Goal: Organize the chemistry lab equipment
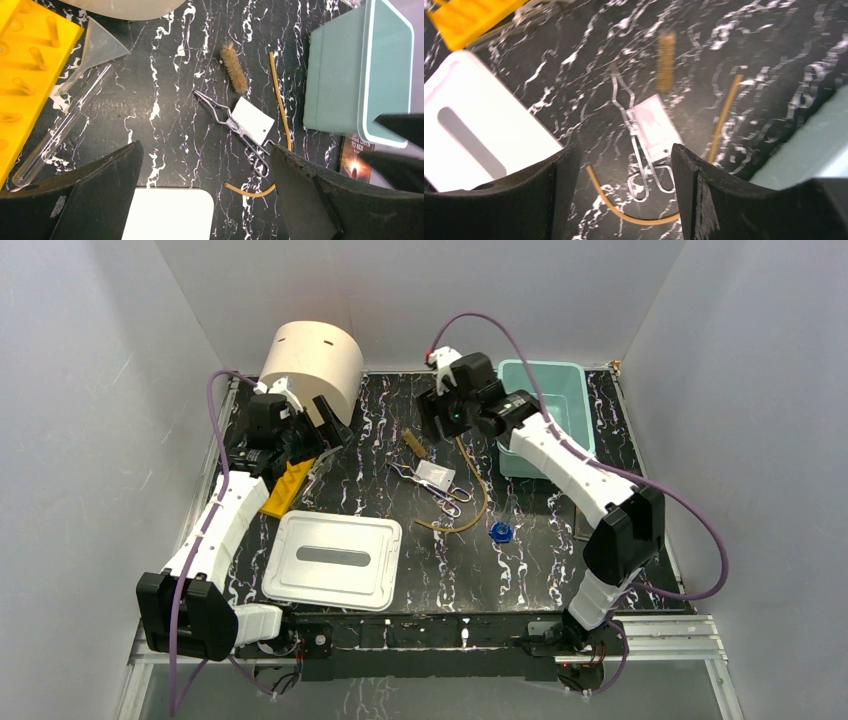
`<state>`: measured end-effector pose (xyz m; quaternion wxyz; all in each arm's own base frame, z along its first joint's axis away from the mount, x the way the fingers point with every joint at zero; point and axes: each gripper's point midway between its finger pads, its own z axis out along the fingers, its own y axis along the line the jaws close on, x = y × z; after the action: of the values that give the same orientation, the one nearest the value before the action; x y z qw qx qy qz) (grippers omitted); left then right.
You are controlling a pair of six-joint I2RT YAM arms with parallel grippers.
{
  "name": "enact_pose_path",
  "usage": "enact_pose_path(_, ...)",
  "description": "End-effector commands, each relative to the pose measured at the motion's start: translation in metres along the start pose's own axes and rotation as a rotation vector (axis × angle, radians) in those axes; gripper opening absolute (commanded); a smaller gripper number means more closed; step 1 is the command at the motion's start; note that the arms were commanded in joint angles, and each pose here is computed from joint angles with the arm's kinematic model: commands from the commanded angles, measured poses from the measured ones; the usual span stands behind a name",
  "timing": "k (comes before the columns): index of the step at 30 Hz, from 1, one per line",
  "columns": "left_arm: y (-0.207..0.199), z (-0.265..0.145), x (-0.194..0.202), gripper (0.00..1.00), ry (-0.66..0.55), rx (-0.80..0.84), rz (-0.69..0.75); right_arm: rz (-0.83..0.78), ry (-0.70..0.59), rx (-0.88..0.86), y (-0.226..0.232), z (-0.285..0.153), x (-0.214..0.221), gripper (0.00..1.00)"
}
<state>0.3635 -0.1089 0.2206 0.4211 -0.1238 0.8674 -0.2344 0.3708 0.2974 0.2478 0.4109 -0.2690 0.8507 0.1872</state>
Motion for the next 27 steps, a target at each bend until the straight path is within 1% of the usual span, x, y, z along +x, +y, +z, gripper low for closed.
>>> enact_pose_path(1, 0.001, -0.008, -0.017, 0.98, -0.061, -0.051, -0.036, -0.051, 0.053, -0.107, 0.032, 0.028, 0.023, 0.72)
enact_pose_path(3, 0.006, -0.008, -0.015, 0.98, -0.056, -0.084, -0.056, -0.045, 0.114, -0.133, 0.04, 0.044, 0.045, 0.69)
enact_pose_path(6, 0.022, -0.01, -0.019, 0.98, -0.078, -0.183, -0.087, -0.028, 0.215, -0.162, 0.049, 0.066, 0.076, 0.7)
enact_pose_path(10, 0.029, -0.015, -0.02, 0.98, -0.089, -0.226, -0.092, -0.025, 0.319, -0.162, 0.055, 0.098, 0.106, 0.67)
enact_pose_path(17, 0.024, -0.015, -0.02, 0.98, -0.081, -0.206, -0.079, 0.013, 0.363, -0.084, 0.046, 0.137, 0.109, 0.67)
enact_pose_path(27, 0.025, -0.015, -0.02, 0.98, -0.086, -0.213, -0.061, -0.036, 0.356, -0.074, 0.047, 0.164, 0.106, 0.65)
